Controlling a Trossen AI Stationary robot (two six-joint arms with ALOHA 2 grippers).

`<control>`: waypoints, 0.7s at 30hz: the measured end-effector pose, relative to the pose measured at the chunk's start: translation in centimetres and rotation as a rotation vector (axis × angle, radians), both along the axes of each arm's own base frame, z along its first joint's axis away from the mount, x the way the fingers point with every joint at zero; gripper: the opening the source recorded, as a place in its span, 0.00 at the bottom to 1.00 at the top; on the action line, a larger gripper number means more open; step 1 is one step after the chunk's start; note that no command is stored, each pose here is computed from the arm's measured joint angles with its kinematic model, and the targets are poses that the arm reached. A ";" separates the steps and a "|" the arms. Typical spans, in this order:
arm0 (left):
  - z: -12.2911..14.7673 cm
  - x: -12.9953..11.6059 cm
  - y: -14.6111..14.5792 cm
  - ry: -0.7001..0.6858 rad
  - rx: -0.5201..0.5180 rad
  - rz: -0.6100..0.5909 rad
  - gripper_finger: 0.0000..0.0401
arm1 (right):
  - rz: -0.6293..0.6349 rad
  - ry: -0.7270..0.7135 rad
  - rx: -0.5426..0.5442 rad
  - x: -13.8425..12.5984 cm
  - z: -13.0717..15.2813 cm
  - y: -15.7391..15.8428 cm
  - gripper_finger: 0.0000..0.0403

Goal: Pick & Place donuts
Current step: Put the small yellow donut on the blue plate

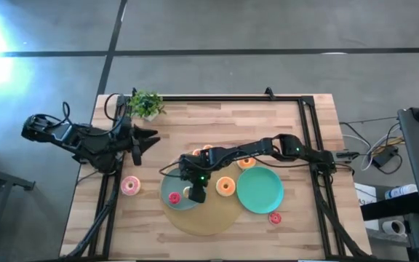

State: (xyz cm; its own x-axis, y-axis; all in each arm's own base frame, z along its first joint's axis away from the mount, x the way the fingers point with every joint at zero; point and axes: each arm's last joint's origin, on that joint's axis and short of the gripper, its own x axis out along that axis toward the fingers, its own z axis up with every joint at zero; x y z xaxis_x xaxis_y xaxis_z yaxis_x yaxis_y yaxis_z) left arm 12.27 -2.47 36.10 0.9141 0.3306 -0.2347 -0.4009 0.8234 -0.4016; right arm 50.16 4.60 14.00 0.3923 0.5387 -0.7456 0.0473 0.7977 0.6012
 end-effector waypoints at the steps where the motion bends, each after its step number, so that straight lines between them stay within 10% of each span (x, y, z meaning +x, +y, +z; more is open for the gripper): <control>1: 0.0 0.0 0.0 0.005 0.002 0.000 0.32 | 0.009 -0.009 -0.005 0.0 0.2 0.0 0.42; 15: -0.2 0.0 0.0 0.015 -0.001 0.000 0.32 | 0.113 0.012 -0.114 -1.1 0.6 0.0 0.40; 21: -0.2 0.0 0.0 0.015 -0.002 0.000 0.32 | 0.115 -0.086 -0.322 -1.4 3.4 -0.1 0.40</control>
State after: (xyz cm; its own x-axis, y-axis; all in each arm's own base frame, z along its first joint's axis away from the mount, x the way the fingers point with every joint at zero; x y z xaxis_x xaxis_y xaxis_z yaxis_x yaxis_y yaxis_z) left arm 12.26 -2.48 35.93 0.9105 0.3297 -0.2496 -0.4068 0.8226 -0.3973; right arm 48.73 4.46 17.44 0.4112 0.3257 -0.8514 -0.0936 0.9442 0.3159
